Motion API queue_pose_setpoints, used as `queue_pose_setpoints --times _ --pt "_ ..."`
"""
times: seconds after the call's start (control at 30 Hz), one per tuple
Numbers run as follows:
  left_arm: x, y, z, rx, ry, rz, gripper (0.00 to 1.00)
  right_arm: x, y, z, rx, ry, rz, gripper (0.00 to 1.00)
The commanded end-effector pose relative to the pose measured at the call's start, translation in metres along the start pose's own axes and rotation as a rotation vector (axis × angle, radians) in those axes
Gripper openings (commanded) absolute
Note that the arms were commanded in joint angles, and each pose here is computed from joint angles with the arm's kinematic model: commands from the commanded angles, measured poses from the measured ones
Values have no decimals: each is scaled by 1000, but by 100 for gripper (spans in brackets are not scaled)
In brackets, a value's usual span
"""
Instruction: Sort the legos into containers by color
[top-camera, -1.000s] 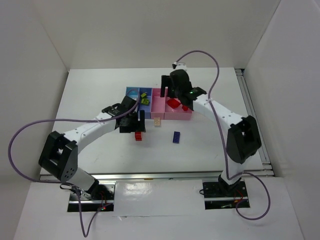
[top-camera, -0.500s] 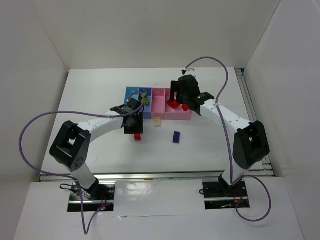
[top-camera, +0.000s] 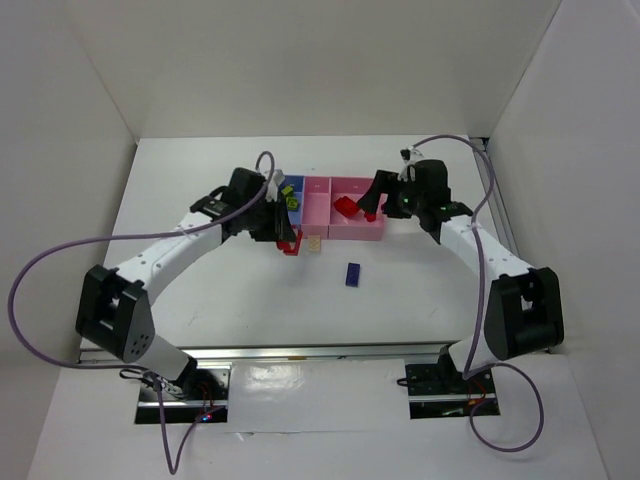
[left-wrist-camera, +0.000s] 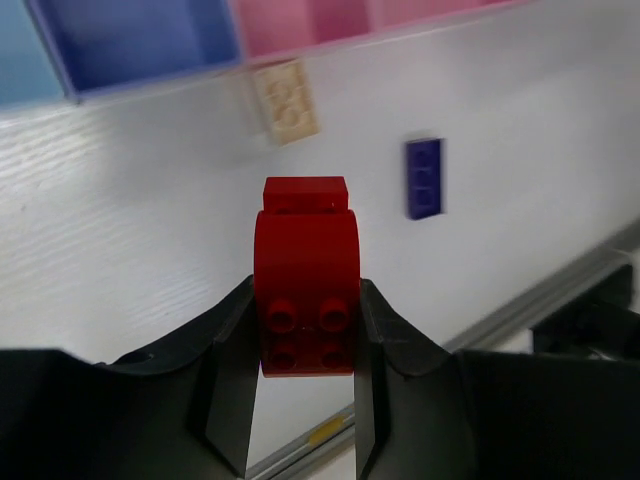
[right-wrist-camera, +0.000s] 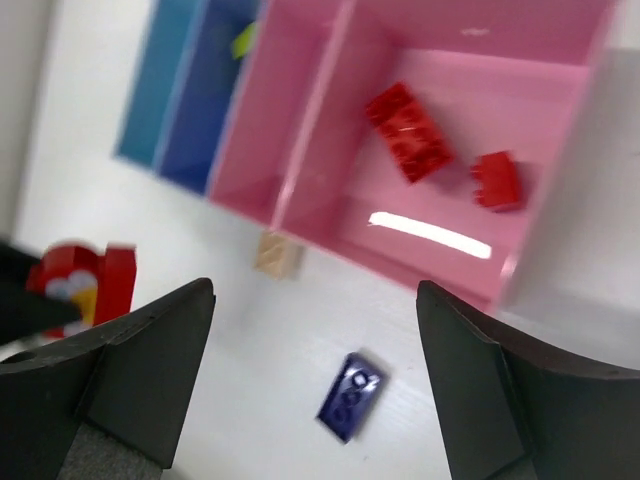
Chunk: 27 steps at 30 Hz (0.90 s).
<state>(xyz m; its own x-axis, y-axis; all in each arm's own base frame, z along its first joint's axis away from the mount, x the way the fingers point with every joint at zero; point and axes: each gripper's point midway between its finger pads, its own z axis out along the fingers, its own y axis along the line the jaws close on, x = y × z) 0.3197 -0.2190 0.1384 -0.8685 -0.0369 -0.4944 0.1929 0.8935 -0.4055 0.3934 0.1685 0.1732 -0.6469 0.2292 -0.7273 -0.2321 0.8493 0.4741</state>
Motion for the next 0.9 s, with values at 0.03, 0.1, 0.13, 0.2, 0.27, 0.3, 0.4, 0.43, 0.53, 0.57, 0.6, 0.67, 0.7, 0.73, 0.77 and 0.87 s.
queue_pose_setpoints --times 0.03,0.1,0.13,0.2,0.27,0.3,0.4,0.43,0.53,0.57,0.6,0.67,0.7,0.73,0.77,0.87 --pt "-33 -50 -47 374 -80 125 0 -8 87 -39 -518 10 -114 89" --pt "-35 -65 -59 498 -62 147 0 6 110 -51 -638 35 -157 91" --pt "-34 -71 -60 543 -56 167 0 -1 118 -58 -685 4 -194 91" --pt "-40 -86 -73 661 -74 198 0 3 131 -64 -758 34 -220 91" --pt "-36 -95 -82 738 -57 222 0 20 141 -63 -799 112 -247 91" --pt "-36 -99 -84 761 -50 227 0 17 149 -65 -813 106 -273 92" --pt "-42 -109 -97 854 -77 278 0 32 163 -66 -869 153 -314 95" --pt "-40 -110 -99 869 -70 282 0 32 163 -66 -869 153 -314 95" --pt "-39 -115 -103 928 -61 295 0 33 166 -66 -905 171 -314 96" --pt "-40 -117 -104 939 -68 307 0 37 167 -63 -909 183 -312 96" --pt "-40 -119 -107 959 -68 315 0 38 168 -65 -922 189 -312 96" --pt "-38 -118 -107 967 -65 319 0 38 169 -65 -928 199 -308 95" --pt "-35 -117 -105 965 -58 312 0 35 171 -65 -934 183 -320 93" --pt "-35 -117 -105 965 -58 312 0 39 170 -66 -945 195 -308 91" --pt "-37 -118 -105 968 -66 320 0 41 171 -67 -957 198 -301 87" --pt "-35 -119 -106 987 -58 313 0 41 174 -69 -989 185 -285 70"
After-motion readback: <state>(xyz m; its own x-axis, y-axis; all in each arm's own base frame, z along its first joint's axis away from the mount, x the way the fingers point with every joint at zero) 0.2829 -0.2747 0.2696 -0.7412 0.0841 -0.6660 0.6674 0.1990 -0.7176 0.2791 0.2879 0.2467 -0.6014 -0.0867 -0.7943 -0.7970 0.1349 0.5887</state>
